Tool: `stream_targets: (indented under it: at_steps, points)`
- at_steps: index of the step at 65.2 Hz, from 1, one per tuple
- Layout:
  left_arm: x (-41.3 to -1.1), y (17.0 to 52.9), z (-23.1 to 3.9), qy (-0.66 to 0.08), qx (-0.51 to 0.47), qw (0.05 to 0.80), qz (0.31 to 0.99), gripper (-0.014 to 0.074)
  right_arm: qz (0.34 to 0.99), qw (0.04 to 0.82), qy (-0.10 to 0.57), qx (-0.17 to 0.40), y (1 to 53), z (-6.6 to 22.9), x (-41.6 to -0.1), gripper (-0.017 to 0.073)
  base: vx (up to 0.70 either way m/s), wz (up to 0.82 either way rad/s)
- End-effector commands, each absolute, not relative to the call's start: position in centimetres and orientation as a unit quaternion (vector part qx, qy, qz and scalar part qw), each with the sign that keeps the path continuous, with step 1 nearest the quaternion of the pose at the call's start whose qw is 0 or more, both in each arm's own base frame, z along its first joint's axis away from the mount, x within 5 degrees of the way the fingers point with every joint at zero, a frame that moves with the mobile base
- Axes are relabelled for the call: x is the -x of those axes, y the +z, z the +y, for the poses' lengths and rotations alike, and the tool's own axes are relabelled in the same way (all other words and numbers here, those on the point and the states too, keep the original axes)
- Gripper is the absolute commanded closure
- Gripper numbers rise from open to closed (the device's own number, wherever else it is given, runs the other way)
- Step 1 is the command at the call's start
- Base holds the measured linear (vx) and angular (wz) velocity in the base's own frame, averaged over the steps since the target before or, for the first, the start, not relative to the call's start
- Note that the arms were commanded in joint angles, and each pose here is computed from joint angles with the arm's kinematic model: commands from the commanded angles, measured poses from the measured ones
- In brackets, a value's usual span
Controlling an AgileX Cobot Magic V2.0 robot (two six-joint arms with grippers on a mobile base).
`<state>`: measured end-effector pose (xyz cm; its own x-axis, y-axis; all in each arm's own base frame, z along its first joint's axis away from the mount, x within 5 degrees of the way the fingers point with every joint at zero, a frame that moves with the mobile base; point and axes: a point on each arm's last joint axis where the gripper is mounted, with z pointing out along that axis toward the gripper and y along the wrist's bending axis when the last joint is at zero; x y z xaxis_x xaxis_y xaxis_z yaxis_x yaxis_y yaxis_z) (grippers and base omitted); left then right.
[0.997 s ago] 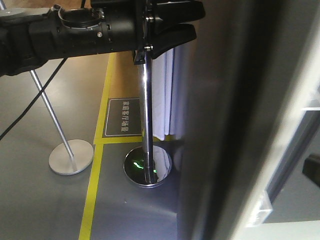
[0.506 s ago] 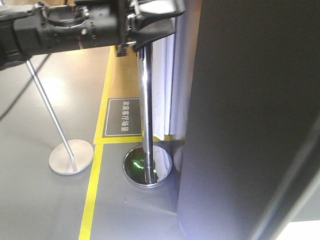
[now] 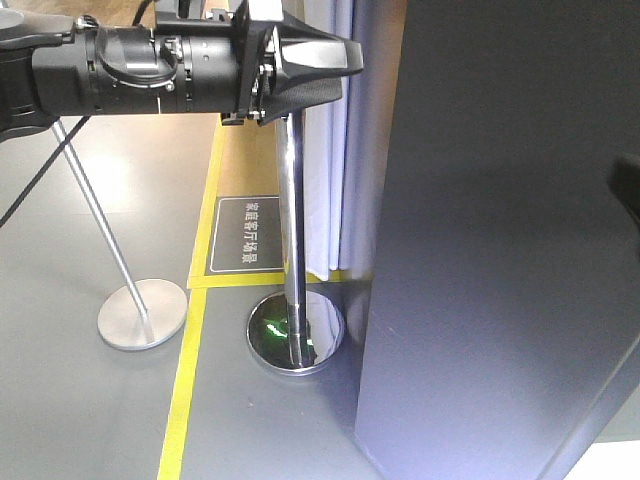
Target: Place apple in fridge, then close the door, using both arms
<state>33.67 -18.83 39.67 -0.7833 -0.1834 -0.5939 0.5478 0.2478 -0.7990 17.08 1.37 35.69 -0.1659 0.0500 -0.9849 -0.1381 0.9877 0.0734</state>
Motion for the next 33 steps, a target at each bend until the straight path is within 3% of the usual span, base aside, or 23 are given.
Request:
stream_targets:
  at_steps: [1, 33]
  points:
    - [-32.4, 42.7, -18.5, -0.628, -0.132, 0.326, 0.694, 0.0244, 0.739, 0.672, 0.041, 0.008, 37.1, 0.6, -18.8, -0.0032, 0.00, 0.00]
    - [-32.3, 42.7, -18.5, -0.627, -0.132, 0.326, 0.695, 0.0245, 0.752, 0.659, 0.019, 0.010, 38.6, 0.3, -26.7, -0.0017, 0.00, 0.00]
